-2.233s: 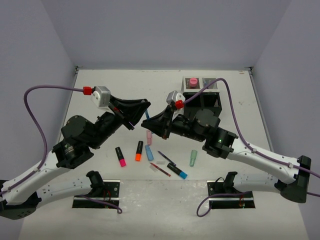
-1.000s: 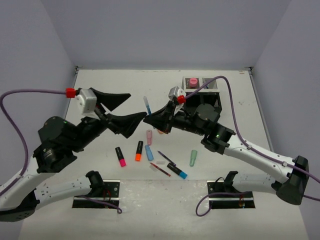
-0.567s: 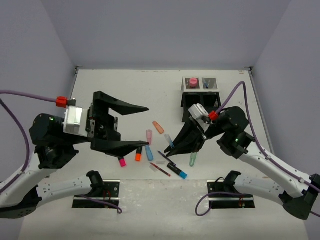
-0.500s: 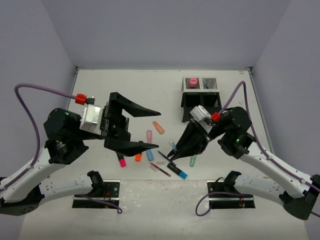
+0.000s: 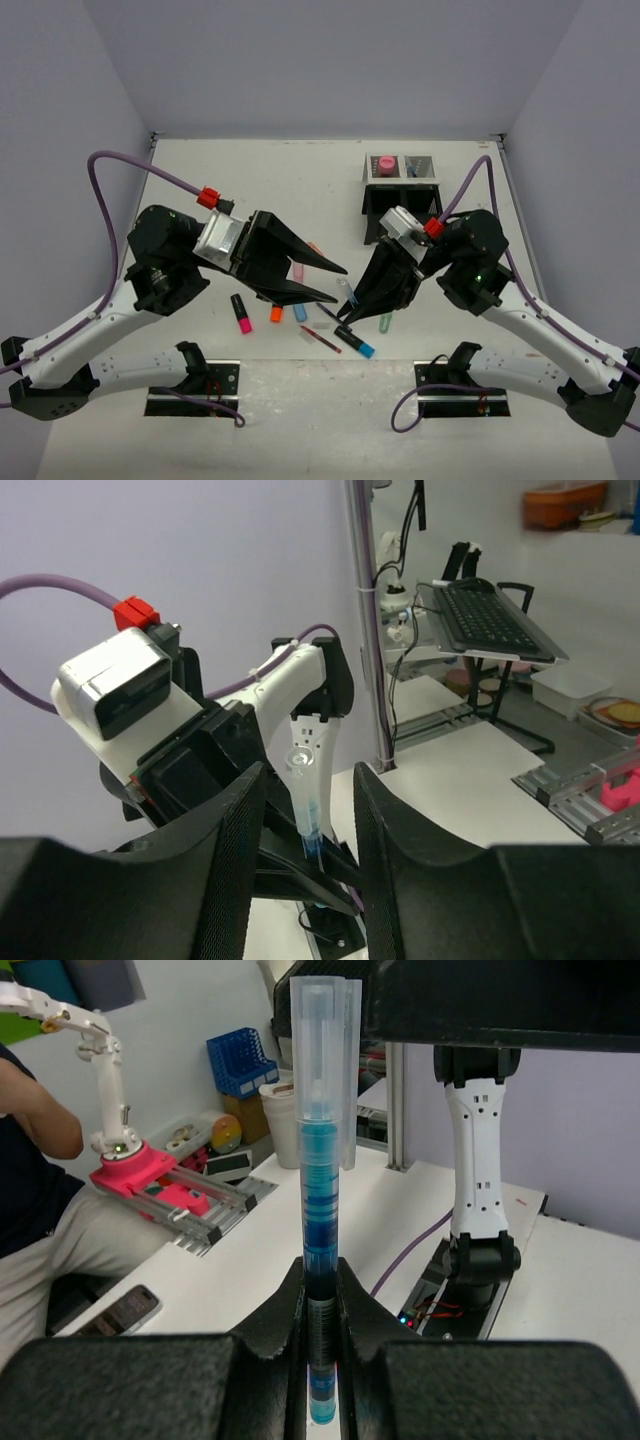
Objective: Sort the stationery into containers
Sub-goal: Close the pen cap on the pen.
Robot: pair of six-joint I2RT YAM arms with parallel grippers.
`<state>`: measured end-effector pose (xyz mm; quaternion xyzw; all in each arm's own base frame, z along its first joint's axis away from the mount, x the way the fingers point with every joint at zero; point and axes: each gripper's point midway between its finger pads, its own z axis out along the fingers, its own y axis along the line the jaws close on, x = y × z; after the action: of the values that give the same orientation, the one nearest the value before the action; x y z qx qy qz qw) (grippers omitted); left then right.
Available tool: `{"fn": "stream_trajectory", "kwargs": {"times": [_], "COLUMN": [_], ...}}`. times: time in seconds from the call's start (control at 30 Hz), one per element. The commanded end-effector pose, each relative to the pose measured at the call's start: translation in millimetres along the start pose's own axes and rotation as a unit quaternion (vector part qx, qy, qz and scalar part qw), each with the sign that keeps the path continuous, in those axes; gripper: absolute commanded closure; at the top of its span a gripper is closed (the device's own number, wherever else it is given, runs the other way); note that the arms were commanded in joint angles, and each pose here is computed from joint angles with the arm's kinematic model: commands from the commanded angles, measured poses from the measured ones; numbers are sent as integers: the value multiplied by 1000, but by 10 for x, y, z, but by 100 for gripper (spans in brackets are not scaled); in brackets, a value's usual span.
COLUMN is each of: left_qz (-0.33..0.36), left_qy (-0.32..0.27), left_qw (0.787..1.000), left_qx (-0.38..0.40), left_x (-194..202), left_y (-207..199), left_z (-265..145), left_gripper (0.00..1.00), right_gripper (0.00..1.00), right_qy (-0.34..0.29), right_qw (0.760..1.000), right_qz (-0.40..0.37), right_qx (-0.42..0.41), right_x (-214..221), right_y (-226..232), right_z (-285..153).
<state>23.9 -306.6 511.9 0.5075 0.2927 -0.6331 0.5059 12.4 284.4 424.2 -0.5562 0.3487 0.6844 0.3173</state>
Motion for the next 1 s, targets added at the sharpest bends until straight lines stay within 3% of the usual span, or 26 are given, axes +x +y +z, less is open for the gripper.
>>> {"fn": "stream_trajectory", "kwargs": {"times": [0.0, 0.37, 0.47, 0.6, 0.63, 0.8, 0.97], "left_qz": [1, -5, -1, 1, 0, 0, 11], "left_qy": [-8, -4, -5, -3, -3, -3, -12], "left_qw": [1000, 1000, 1000, 1000, 1000, 1000, 1000], "left_qx": [24, 8, 14, 6, 3, -2, -7], "left_x": [-31, 53, 56, 64, 67, 56, -63], "left_y": [-86, -7, -26, -17, -10, 0, -30], "left_z": [5, 15, 12, -8, -9, -14, -38], "left_gripper": [60, 62, 75, 82, 82, 58, 57], "right_gripper": [100, 100, 100, 100, 100, 100, 100], "right_qy": [-14, -16, -16, -14, -14, -10, -5], "right_qw": [1000, 999, 998, 998, 998, 998, 999], "right_qz": [-4, 3, 8, 8, 8, 11, 13], "right_qx": [9, 31, 53, 62, 61, 54, 51], "right_x": [-169, -216, -197, -153, -147, -125, -68], "right_y": [10, -161, -267, -315, -317, -328, -355], "right_z": [28, 66, 65, 59, 58, 66, 72]}}
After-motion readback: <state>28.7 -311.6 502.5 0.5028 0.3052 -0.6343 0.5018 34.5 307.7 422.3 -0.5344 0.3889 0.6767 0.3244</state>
